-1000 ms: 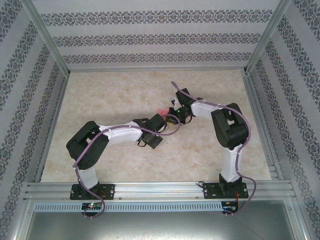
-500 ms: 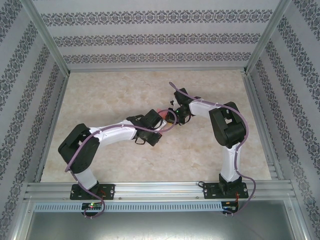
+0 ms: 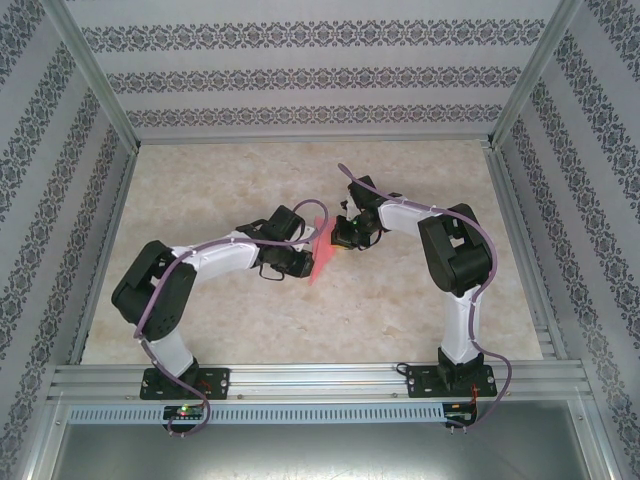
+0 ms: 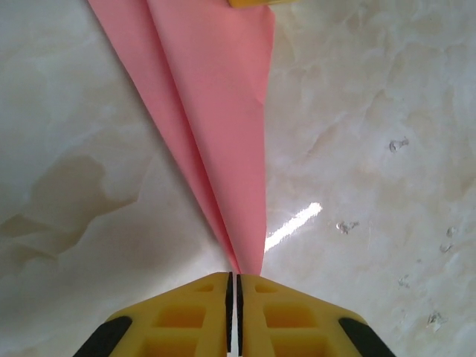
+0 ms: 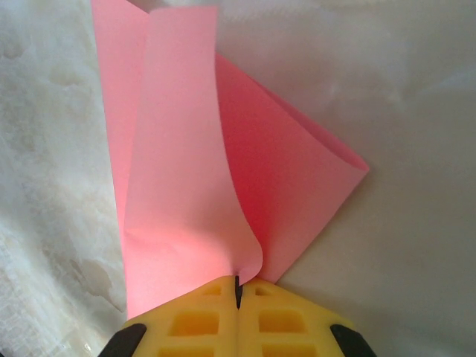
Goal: Fold a paper plane with a square sheet of paper (pick it up from the middle)
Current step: Fold the wing for the fifth time at the center of the table.
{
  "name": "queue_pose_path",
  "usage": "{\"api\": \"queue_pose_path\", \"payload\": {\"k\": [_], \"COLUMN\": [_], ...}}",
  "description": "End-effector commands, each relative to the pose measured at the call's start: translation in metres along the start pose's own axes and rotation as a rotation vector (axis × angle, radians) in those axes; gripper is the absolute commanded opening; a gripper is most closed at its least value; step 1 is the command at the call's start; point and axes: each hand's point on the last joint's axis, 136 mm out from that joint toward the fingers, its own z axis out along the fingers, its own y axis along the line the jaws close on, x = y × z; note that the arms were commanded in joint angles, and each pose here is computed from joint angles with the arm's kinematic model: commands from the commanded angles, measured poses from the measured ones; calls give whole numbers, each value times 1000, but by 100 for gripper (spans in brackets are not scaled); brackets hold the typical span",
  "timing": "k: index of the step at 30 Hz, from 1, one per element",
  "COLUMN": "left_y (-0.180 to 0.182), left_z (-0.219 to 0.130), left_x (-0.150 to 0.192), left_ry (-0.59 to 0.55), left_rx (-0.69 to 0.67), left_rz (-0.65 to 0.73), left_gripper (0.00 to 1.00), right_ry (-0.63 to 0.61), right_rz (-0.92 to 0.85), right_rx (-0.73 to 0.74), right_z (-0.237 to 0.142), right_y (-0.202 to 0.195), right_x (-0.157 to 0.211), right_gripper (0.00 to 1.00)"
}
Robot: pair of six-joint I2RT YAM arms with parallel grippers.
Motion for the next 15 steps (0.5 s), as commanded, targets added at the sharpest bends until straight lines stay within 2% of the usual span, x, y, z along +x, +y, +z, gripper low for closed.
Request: {"api": "queue_pose_path", "payload": {"k": [1,15], "left_y": [-10,-10], "left_z": [9,27], "left_x": [-12,-7], "left_ry": [-31,13], "left_rx": [103,136], "left_rz": [-72,-93], "left_gripper": [12,8], "right_ry": [17,11], "right_rz": [-3,8], "right_rx": [75,31], "right_z": [9,9], "right_y": [-16,-11], "right_x": [4,4], "right_gripper": [0,2]}}
